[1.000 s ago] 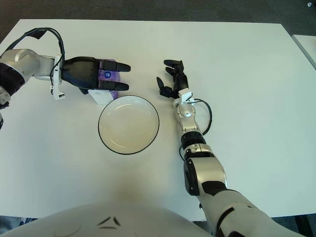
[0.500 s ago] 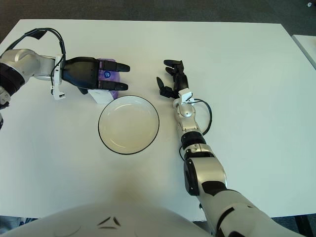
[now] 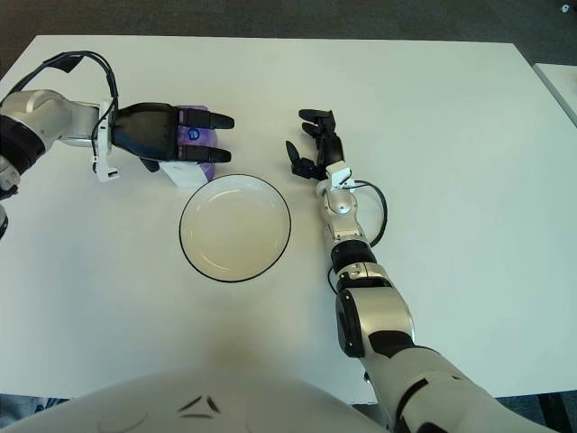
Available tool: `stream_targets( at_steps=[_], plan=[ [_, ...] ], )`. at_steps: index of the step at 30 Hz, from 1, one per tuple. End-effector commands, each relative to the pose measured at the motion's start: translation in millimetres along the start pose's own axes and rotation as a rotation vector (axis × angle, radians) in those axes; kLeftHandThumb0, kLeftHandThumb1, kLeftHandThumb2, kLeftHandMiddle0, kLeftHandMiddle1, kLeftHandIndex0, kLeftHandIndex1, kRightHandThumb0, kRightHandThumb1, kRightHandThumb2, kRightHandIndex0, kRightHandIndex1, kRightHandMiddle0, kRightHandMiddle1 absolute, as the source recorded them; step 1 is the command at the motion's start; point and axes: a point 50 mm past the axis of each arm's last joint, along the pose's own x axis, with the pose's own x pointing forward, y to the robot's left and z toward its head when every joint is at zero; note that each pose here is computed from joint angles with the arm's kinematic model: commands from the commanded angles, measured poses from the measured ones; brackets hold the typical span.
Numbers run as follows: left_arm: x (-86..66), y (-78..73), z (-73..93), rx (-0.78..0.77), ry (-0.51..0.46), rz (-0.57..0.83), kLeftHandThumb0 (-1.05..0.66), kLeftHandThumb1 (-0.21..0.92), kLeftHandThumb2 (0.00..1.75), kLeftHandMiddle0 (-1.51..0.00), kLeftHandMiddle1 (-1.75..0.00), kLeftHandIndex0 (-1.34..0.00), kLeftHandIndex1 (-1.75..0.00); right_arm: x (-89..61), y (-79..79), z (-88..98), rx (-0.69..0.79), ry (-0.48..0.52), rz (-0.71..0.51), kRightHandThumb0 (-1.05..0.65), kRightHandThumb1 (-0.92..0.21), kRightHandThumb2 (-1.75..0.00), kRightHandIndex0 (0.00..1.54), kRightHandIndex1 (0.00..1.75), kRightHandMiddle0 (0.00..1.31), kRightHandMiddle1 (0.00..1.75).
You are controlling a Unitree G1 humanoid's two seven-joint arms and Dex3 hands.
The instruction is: Put the tissue paper into the plate.
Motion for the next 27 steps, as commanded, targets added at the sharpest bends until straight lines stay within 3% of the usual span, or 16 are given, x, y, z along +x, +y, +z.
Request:
stream_targets(
  at_steps=[1, 10, 23, 25, 27],
  plan=[
    [-3.3, -11.3, 6.2, -0.007, -0.007, -0.052, -0.55, 0.47, 0.76, -0.08, 0.0, 0.0, -0.45, -101.5, 0.4, -105.7, 0.018, 0.568, 0.007, -0.45, -0.58, -0.85, 0.35, 0.83, 0.0, 1.16],
    [-1.6, 0.2, -4.6, 0.012, 0.055, 0.06, -0.55, 0.52, 0.72, -0.09, -0.01, 0.0, -0.47, -100.7, 2.6, -105.9, 0.017, 0.579, 0.009, -0.42, -0.56, -0.86, 0.36, 0.84, 0.0, 1.19],
    [0.2, 2.6, -6.4, 0.017, 0.053, 0.068, -0.48, 0.53, 0.77, -0.14, -0.02, 0.0, -0.62, -100.5, 4.6, -105.2, 0.03, 0.571, 0.007, -0.4, -0.55, -0.88, 0.35, 0.85, 0.0, 1.19],
    [0.8, 2.7, -6.4, 0.026, 0.054, 0.079, -0.47, 0.52, 0.77, -0.26, -0.08, 0.0, -0.72, -100.4, 4.6, -105.2, 0.03, 0.572, 0.008, -0.41, -0.55, -0.88, 0.34, 0.85, 0.01, 1.19],
    [0.9, 2.8, -6.6, 0.029, 0.064, 0.093, -0.44, 0.52, 0.77, -0.14, -0.81, 0.0, -0.87, -100.4, 4.5, -105.4, 0.029, 0.574, 0.009, -0.41, -0.55, -0.88, 0.34, 0.85, 0.0, 1.19]
  ],
)
